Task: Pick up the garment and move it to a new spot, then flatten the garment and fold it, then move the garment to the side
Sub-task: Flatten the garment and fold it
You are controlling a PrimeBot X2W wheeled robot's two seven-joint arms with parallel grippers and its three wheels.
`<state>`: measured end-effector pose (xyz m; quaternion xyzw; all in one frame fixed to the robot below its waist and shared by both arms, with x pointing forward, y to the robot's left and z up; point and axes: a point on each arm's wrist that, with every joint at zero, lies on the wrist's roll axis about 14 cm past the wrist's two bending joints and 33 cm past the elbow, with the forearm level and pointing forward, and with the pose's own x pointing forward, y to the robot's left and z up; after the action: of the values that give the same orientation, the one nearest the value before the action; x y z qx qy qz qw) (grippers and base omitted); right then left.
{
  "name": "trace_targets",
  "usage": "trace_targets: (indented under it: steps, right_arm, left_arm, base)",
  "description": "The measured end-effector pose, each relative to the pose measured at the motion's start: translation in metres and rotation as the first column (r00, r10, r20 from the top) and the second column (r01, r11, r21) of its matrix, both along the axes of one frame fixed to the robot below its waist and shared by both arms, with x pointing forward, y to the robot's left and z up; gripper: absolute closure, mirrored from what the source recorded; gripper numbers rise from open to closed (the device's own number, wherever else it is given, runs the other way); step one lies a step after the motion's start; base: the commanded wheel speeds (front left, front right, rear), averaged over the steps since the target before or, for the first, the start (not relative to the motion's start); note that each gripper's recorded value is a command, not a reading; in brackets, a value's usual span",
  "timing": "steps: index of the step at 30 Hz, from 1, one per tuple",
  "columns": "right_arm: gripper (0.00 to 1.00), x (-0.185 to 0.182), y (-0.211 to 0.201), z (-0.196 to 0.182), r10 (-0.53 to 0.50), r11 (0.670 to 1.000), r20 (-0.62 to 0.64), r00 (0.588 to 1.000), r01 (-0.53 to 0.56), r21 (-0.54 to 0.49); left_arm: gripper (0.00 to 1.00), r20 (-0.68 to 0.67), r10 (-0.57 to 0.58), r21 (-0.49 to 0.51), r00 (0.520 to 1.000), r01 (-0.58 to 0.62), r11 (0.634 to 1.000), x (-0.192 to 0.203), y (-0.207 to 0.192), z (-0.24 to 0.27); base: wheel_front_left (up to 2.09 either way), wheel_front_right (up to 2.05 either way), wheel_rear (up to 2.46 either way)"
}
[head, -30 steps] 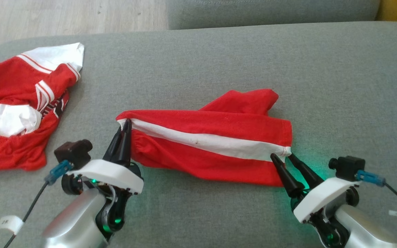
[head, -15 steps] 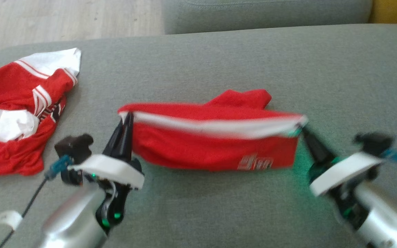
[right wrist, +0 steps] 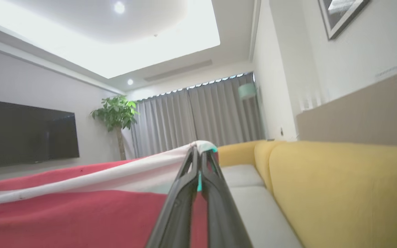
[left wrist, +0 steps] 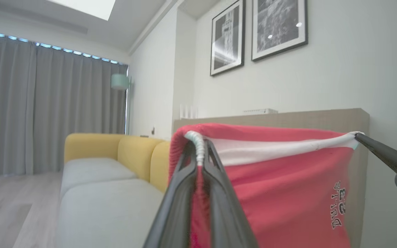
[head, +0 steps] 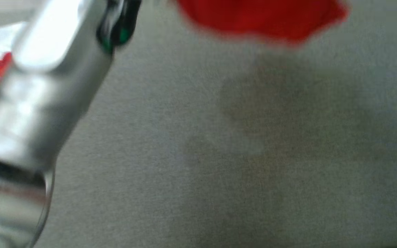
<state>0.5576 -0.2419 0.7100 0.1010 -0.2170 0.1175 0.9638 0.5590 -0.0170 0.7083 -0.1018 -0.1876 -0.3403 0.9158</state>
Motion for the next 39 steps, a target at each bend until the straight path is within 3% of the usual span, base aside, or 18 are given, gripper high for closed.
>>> trace_targets:
  steps: [2,5,8,11,16,18,23,29,33,39]
  right_arm:
    - [1.00,0.009,-0.010,0.020,-0.026,1.000,0.052,0.998,0.027,-0.011]
    - [1.00,0.018,-0.018,0.018,-0.044,0.998,0.056,0.997,0.046,-0.039]
    - [1.00,0.020,-0.021,-0.012,-0.043,0.998,-0.010,0.999,0.043,-0.048]
    - [1.00,0.012,-0.020,-0.070,-0.031,0.998,-0.147,0.989,0.023,-0.053]
    - [1.00,-0.034,-0.008,-0.178,0.019,0.999,-0.417,0.909,-0.028,-0.016]
    - [1.00,-0.046,-0.006,-0.192,0.030,0.999,-0.455,0.890,-0.035,-0.002]
    - [1.00,-0.115,0.004,-0.238,0.084,0.996,-0.595,0.799,-0.065,0.054]
    - [1.00,-0.191,-0.001,-0.251,0.092,0.994,-0.655,0.750,-0.033,0.102]
    - [1.00,-0.237,-0.013,-0.241,0.067,0.992,-0.646,0.760,0.021,0.127]
    - [1.00,-0.255,-0.016,-0.220,0.067,0.992,-0.608,0.791,0.013,0.126]
  left_arm:
    - [1.00,0.062,-0.016,-0.008,0.998,0.017,1.000,0.012,-0.013,0.017]
    - [1.00,0.079,-0.027,-0.051,0.996,0.031,0.998,0.027,-0.021,0.023]
    - [1.00,0.038,-0.058,-0.085,0.998,0.061,0.995,0.033,-0.027,-0.001]
    - [1.00,-0.100,-0.076,-0.049,0.992,0.071,0.996,0.026,-0.031,-0.072]
    - [1.00,-0.362,-0.060,0.049,0.930,0.083,0.995,-0.027,-0.024,-0.198]
    - [1.00,-0.389,-0.059,0.065,0.919,0.091,0.994,-0.040,-0.024,-0.212]
    - [1.00,-0.452,-0.075,0.095,0.889,0.132,0.987,-0.108,-0.023,-0.242]
    - [1.00,-0.552,-0.047,0.099,0.833,0.122,0.988,-0.192,-0.006,-0.272]
    - [1.00,-0.577,-0.025,0.068,0.816,0.079,0.995,-0.244,0.006,-0.268]
    - [1.00,-0.543,-0.015,0.035,0.840,0.040,0.999,-0.268,0.016,-0.247]
  base:
    - [0.00,0.00,0.00]
    - [0.00,0.00,0.00]
    - [0.00,0.00,0.00]
    - [0.00,0.00,0.00]
    - [0.00,0.00,0.00]
    - [0.00,0.00,0.00]
    - [0.00,0.00,0.00]
    - [0.00,0.00,0.00]
    - [0.00,0.00,0.00]
    - [0.00,0.00,0.00]
